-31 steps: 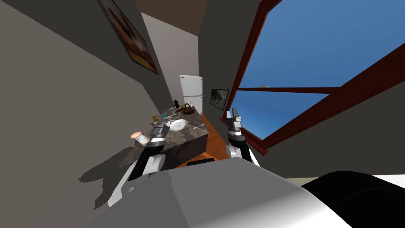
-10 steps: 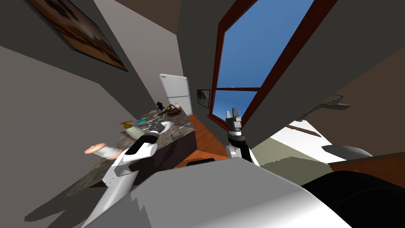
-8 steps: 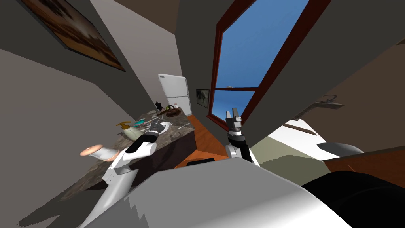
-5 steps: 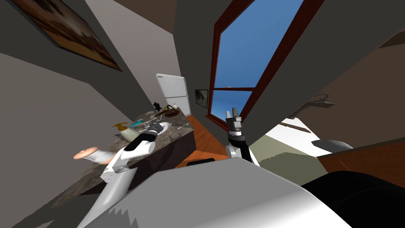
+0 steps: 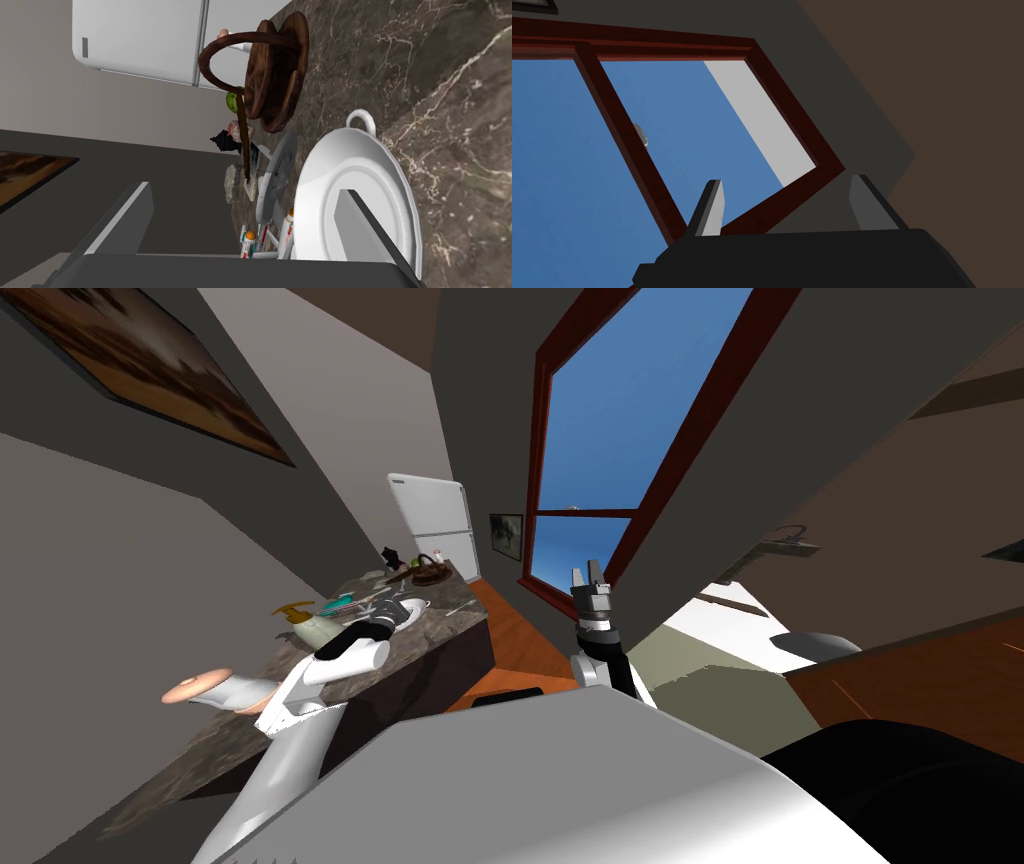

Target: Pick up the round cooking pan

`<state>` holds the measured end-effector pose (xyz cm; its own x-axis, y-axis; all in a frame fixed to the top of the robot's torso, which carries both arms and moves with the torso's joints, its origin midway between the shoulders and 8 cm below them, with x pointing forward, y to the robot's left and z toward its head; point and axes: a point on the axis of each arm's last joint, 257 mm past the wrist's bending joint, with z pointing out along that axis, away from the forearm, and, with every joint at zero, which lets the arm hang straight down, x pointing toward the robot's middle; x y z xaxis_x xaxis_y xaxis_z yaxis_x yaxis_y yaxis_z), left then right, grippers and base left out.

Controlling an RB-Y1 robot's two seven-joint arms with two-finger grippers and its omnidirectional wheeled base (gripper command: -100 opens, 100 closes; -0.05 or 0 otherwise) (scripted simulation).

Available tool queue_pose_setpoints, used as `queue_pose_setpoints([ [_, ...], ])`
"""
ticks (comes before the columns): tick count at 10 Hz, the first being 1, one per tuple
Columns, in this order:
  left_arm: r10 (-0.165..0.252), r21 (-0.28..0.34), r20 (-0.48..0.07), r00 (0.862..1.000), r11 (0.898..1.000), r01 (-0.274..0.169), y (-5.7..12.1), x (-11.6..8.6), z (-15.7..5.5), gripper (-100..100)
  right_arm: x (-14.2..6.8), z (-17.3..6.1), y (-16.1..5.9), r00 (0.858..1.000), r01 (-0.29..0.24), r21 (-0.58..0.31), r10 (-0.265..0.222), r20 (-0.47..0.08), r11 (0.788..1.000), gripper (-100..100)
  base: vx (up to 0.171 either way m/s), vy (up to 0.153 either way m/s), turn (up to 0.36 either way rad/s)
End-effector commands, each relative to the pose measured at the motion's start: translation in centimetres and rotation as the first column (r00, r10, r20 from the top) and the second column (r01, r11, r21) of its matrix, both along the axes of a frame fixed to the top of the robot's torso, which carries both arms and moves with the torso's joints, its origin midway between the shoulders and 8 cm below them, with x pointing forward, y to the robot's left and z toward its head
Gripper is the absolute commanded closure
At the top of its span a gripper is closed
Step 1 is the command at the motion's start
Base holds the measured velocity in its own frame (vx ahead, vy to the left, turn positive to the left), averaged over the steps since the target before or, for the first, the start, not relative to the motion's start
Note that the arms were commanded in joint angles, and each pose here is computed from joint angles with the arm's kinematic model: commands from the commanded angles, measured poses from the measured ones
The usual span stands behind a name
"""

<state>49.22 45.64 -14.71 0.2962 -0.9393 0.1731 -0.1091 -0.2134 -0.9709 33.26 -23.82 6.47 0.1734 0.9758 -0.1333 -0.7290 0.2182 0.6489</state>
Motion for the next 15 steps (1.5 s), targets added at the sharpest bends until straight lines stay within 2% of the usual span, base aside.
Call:
queue_pose_setpoints([
  [1, 0.026, -0.017, -0.038, 0.999, 0.999, -0.027, 1.1, -0.1, -0.7, -100, 0.0, 0.0, 0.0, 1.0, 0.0, 0.0, 0.0, 0.0, 1.0, 0, -0.001, 0.015, -0.078],
  [4, 0.052, -0.037, -0.094, 0.994, 0.998, -0.056, 2.1, -0.3, -2.0, -100, 0.0, 0.0, 0.0, 1.0, 0.0, 0.0, 0.0, 0.0, 1.0, 0, 0.0, 0.02, -0.035],
  [5, 0.071, -0.05, -0.125, 0.99, 0.996, -0.078, 2.9, -0.5, -2.7, -100, 0.0, 0.0, 0.0, 1.0, 0.0, 0.0, 0.0, 0.0, 1.0, 0, 0.005, 0.024, -0.053],
  [6, 0.073, -0.051, -0.133, 0.988, 0.995, -0.08, 3.0, -0.5, -2.9, -100, 0.0, 0.0, 0.0, 1.0, 0.0, 0.0, 0.0, 0.0, 1.0, 0, 0.004, 0.024, -0.034],
  [7, 0.091, -0.064, -0.169, 0.981, 0.993, -0.103, 3.7, -0.8, -3.7, -100, 0.0, 0.0, 0.0, 1.0, 0.0, 0.0, 0.0, 0.0, 1.0, 0, 0.006, 0.032, -0.054],
  [8, 0.092, -0.065, -0.173, 0.981, 0.992, -0.104, 3.7, -0.8, -3.8, -100, 0.0, 0.0, 0.0, 1.0, 0.0, 0.0, 0.0, 0.0, 1.0, 0, 0.005, 0.029, -0.024],
  [9, 0.108, -0.077, -0.207, 0.972, 0.989, -0.126, 4.4, -1.0, -4.6, -100, 0.0, 0.0, 0.0, 1.0, 0.0, 0.0, 0.0, 0.0, 1.0, 0, 0.004, 0.034, -0.042],
  [10, 0.109, -0.078, -0.212, 0.971, 0.989, -0.128, 4.4, -1.1, -4.7, -100, 0.0, 0.0, 0.0, 1.0, 0.0, 0.0, 0.0, 0.0, 1.0, 0, 0.005, 0.03, -0.025],
  [12, 0.135, -0.1, -0.275, 0.952, 0.981, -0.168, 5.5, -1.7, -6.3, -100, 0.0, 0.0, 0.0, 1.0, 0.0, 0.0, 0.0, 0.0, 1.0, 0, 0.003, 0.043, -0.048],
  [13, 0.136, -0.102, -0.288, 0.948, 0.98, -0.172, 5.5, -1.9, -6.6, -100, 0.0, 0.0, 0.0, 1.0, 0.0, 0.0, 0.0, 0.0, 1.0, 0, 0.004, 0.036, -0.027],
  [14, 0.147, -0.113, -0.321, 0.936, 0.975, -0.191, 6.0, -2.3, -7.5, -100, 0.0, 0.0, 0.0, 1.0, 0.0, 0.0, 0.0, 0.0, 1.0, 0, 0.007, 0.031, -0.035],
  [15, 0.147, -0.113, -0.326, 0.934, 0.975, -0.193, 6.0, -2.3, -7.6, -100, 0.0, 0.0, 0.0, 1.0, 0.0, 0.0, 0.0, 0.0, 1.0, 0, 0.007, 0.023, -0.018],
])
